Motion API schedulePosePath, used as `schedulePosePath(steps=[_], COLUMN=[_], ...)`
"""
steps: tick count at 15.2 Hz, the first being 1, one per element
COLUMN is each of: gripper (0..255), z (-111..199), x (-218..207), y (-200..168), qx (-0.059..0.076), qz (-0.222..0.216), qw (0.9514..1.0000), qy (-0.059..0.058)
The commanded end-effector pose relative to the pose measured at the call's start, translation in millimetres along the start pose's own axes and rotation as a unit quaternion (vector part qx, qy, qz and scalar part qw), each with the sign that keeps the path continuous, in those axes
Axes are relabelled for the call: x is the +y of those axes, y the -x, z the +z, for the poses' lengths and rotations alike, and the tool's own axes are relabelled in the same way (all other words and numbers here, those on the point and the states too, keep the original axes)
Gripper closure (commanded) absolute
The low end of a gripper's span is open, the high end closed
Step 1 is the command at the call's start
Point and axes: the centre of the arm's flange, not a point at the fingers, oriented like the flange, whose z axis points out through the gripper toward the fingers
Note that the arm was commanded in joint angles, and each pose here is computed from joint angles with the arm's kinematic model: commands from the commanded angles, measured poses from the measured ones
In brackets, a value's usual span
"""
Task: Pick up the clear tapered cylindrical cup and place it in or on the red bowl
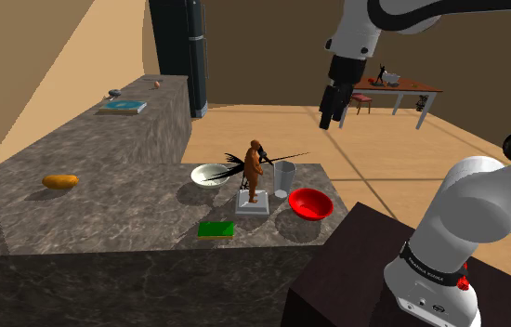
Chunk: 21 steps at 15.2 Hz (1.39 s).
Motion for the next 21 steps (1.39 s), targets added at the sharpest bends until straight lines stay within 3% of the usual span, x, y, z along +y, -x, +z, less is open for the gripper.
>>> schedulePosePath(steps=[1, 21], gripper=[0, 0], z=[0.0, 203.4], x=[0.0, 114.7], y=[0.0, -110.4], qx=[0.000, -0.004], qz=[0.000, -0.059], qw=[1.0000, 0.9973], qy=[0.000, 0.043])
